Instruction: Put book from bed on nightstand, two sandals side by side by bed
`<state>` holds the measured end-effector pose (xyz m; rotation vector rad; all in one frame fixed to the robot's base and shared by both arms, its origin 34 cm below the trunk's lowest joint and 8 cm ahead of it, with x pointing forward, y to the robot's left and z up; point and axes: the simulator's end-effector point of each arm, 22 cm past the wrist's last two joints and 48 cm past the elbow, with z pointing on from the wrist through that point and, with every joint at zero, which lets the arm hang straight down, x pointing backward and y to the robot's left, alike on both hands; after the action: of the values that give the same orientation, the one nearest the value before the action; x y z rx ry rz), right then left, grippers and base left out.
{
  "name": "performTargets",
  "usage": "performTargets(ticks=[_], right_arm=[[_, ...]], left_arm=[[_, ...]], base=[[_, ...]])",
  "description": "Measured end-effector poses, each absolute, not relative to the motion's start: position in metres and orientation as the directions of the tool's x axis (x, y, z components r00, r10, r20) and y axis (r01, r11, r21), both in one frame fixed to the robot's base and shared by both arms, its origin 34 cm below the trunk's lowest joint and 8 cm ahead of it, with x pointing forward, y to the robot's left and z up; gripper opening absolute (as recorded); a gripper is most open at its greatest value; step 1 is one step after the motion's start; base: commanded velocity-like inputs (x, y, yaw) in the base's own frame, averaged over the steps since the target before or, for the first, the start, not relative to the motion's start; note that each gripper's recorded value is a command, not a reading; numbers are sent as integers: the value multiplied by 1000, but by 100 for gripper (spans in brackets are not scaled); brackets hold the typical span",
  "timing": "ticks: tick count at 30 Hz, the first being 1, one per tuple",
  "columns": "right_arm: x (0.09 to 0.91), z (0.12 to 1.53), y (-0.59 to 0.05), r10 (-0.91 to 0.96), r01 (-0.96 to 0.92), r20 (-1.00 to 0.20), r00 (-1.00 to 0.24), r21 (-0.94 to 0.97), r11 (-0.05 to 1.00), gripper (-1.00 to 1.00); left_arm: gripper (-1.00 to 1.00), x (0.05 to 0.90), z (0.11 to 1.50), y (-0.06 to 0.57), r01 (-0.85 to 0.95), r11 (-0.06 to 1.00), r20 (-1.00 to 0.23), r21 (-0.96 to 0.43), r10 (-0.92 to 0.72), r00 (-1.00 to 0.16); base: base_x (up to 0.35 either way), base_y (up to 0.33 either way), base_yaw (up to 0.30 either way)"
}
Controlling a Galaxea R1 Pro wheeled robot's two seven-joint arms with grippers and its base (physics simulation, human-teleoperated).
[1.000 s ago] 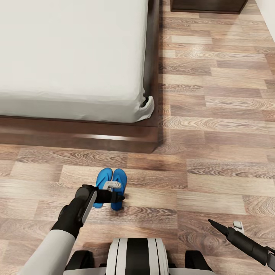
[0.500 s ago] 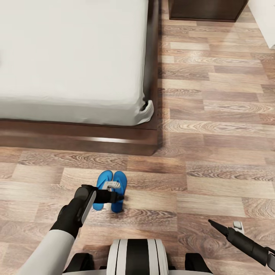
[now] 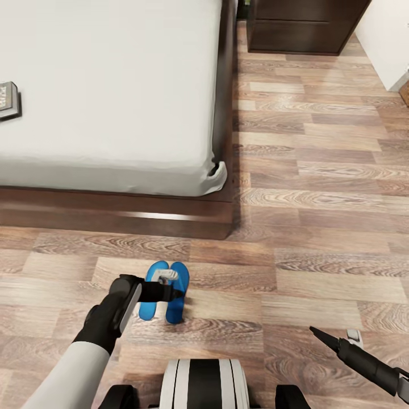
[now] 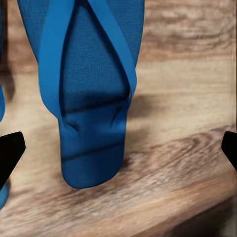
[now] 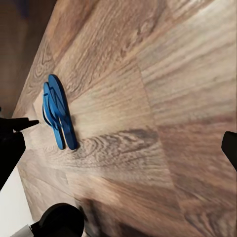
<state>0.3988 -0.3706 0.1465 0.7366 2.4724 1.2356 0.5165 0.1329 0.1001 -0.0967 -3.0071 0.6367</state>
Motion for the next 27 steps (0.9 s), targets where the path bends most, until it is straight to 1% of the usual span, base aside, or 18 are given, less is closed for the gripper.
performTargets(ticks=[14, 21, 27], right_arm=[[415, 166, -372, 556, 276, -64, -829, 818, 505, 100], [424, 177, -372, 556, 253, -87, -827, 825, 505, 100], [432, 186, -372, 557, 234, -106, -824, 831, 505, 100]], left_arm=[[100, 542, 137, 132, 78, 881, -20, -467, 77, -997], [100, 550, 150, 147, 89, 880, -42, -467, 78, -996], [100, 556, 166, 153, 101, 856, -64, -507, 79, -995]], base=[[0, 0, 0], [0, 0, 0], [0, 0, 0]])
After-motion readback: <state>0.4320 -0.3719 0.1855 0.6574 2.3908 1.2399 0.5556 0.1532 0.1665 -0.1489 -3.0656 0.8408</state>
